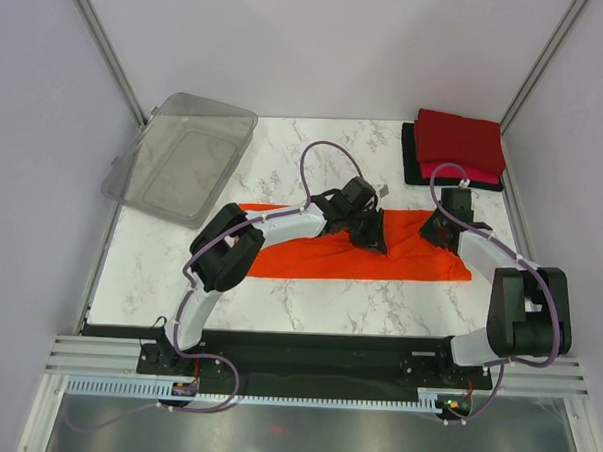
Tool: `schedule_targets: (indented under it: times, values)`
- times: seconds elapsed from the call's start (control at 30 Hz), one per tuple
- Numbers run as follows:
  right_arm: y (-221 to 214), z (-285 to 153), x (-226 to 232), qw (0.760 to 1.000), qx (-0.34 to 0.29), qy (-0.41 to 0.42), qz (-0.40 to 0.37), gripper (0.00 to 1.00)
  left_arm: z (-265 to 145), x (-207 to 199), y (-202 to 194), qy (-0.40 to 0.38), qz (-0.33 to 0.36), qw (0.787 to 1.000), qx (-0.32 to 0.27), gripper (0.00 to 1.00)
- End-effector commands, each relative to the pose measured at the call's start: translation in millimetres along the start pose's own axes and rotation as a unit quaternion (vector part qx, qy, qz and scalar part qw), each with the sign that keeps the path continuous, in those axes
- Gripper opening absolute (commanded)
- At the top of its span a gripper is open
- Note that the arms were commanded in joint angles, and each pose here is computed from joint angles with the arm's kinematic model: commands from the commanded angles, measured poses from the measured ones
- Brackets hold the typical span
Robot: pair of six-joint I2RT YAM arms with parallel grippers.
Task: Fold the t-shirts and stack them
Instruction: Fold the tshirt
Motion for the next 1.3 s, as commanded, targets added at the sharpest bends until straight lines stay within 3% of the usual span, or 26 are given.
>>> schedule_targets:
  times: [0.0,0.3,0.6,0.73,0.9,1.27]
  values:
    - [16.8,-3.7,6.3,1.0,-0.012,-0.002,0.008,0.15,1.0,-0.1,18.6,0.014,-0.012,1.0,-0.021,0.22]
    - [55.4,-18.8,2.8,0.999,-0.034,-0.017,-0.004,0.3,-49.7,10.8,29.2,0.078,-0.013,0.996,-0.048,0.28]
    - [106.9,12.6,-20.5,0.999,-0.028,-0.025,-0.019,0.45,-91.8,107.2,54.6,0.132,-0.081,0.986,-0.066,0.29]
    - [115.8,31.9,-26.9,1.0,-0.001,0.011,-0.016,0.46,-105.6,155.4,61.2,0.169,-0.115,0.976,-0.071,0.29]
    - [131.6,45.2,-27.6,0.999,-0.013,0.035,-0.025,0.47,-106.8,191.9,56.9,0.199,-0.149,0.966,-0.062,0.29]
    - [125.0,77.1,-42.2,0.999,0.001,0.039,-0.028,0.35,-101.5,220.1,45.2,0.234,-0.171,0.956,-0.045,0.29]
Point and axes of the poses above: each gripper's point midway between its finger pads, its own z axis out along the fingers, its own x axis along the line the jaws close on, y = z × x, the point moved 5 cm from there along -z, back along the fingers, and after that the axes turned 2 degrees about z, right-handed, at the moved point
